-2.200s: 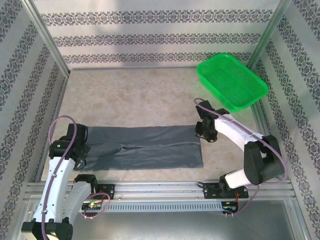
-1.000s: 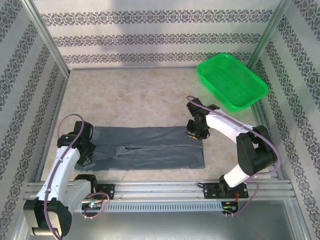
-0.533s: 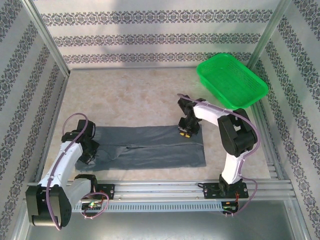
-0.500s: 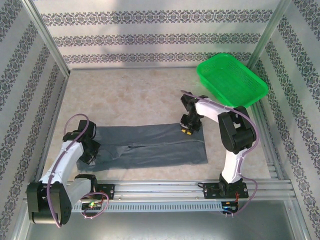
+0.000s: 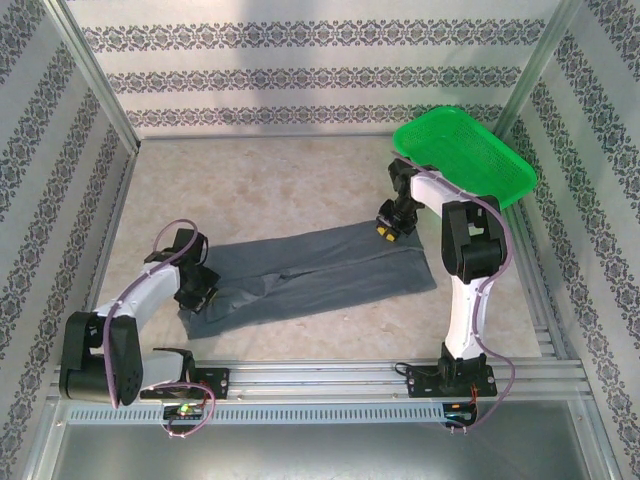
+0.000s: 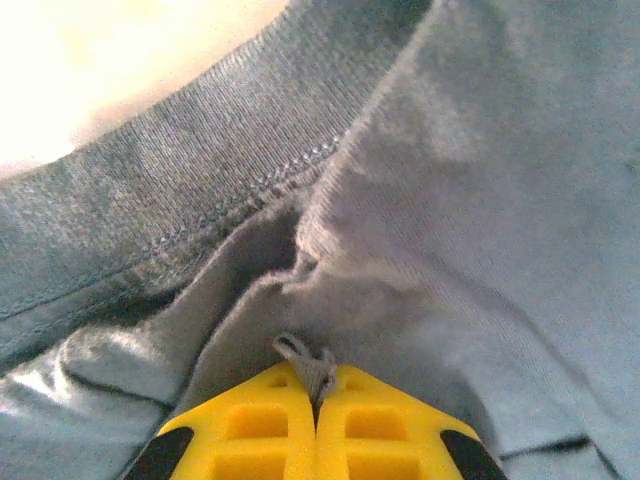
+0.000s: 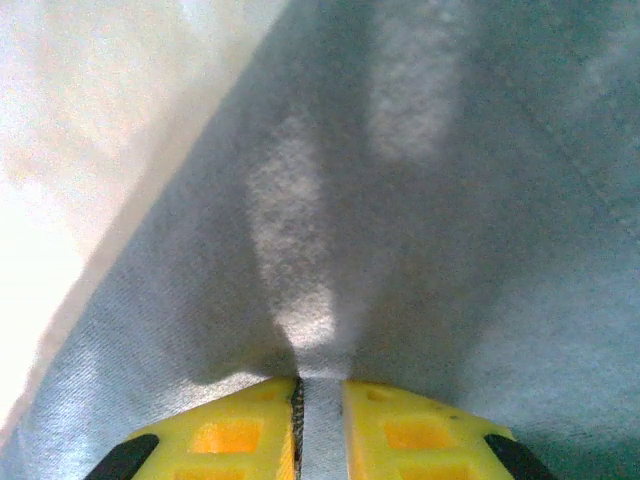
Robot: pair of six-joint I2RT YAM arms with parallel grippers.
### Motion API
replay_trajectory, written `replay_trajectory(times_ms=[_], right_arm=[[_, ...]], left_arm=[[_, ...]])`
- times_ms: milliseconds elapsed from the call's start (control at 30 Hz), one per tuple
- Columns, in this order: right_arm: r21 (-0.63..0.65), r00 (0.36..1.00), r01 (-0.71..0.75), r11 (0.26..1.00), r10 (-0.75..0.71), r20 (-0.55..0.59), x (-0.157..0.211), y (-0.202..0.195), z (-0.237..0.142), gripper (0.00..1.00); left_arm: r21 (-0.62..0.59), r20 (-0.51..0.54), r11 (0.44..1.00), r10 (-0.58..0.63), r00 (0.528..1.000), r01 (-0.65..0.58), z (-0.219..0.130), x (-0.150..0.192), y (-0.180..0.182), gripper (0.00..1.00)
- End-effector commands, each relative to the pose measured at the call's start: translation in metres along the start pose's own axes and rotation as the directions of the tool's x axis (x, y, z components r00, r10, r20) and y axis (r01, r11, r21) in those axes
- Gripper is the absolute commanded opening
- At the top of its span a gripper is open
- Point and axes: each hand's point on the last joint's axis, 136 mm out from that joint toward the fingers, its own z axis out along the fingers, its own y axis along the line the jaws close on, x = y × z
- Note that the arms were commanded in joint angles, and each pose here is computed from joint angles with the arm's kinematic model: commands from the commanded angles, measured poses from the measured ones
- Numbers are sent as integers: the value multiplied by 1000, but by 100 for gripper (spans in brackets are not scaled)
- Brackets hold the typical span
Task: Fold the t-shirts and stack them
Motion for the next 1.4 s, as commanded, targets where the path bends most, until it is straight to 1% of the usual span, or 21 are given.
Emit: replay_trajectory(times_ms=[0, 167, 267, 300, 333, 367, 433, 500, 567, 633, 767, 933, 1033, 1167, 1267, 1367], right_arm=[[2, 1000, 15, 1000, -15, 21, -8, 2, -6, 21], [-60, 992, 106, 993, -102, 72, 2, 14, -30, 27], [-87, 978, 183, 979, -173, 115, 14, 21, -47, 32], [-99, 971, 215, 972, -201, 129, 20, 25, -53, 34], [-109, 963, 244, 964, -228, 142, 26, 28, -58, 36], [-114, 955, 272, 956, -254, 151, 32, 30, -62, 36], [-129, 933, 340, 932, -317, 168, 49, 38, -69, 38], [-125, 916, 387, 914, -364, 171, 64, 40, -69, 38], [-139, 910, 406, 903, -387, 146, 79, 42, -61, 38], [-157, 916, 399, 903, -387, 102, 92, 41, -47, 37], [-181, 935, 353, 918, -351, 43, 101, 40, -23, 36], [-151, 954, 297, 943, -298, 19, 89, 37, 1, 34], [-121, 962, 273, 954, -274, 15, 80, 36, 11, 34], [-61, 971, 236, 970, -237, -8, 71, 33, 22, 34], [-46, 977, 205, 978, -207, -42, 66, 36, 33, 33], [-74, 979, 192, 979, -196, -49, 58, 51, 37, 34]], left_arm=[[16, -29, 1000, 4, 1000, -3, -13, 16, 0, 1], [-1, -100, 1000, -23, 995, 23, -14, 52, 35, 0], [-8, -106, 999, -41, 993, 40, -17, 60, 54, 0], [-8, -97, 999, -39, 995, 39, -19, 60, 57, 2], [-9, -84, 999, -39, 996, 38, -20, 59, 59, 7], [-4, -74, 999, -36, 997, 35, -22, 57, 58, 14], [19, -45, 1000, -20, 999, 21, -30, 50, 47, 32], [41, -2, 999, 6, 1000, -5, -44, 39, 32, 40], [37, 73, 999, 36, 997, -39, -61, 21, 17, 41], [49, 121, 997, 46, 992, -53, -67, 6, -1, 40], [54, 96, 998, 20, 995, -25, -47, -17, -32, 38], [37, 100, 999, 10, 995, -14, -19, -42, -61, 35], [-7, 79, 1000, 10, 997, -9, 3, -50, -66, 33], [-57, 65, 998, -6, 998, 10, 28, -66, -61, 33], [-30, 51, 999, -17, 999, 18, 40, -89, -68, 34], [46, 57, 998, 44, 997, -47, 43, -118, -97, 38]])
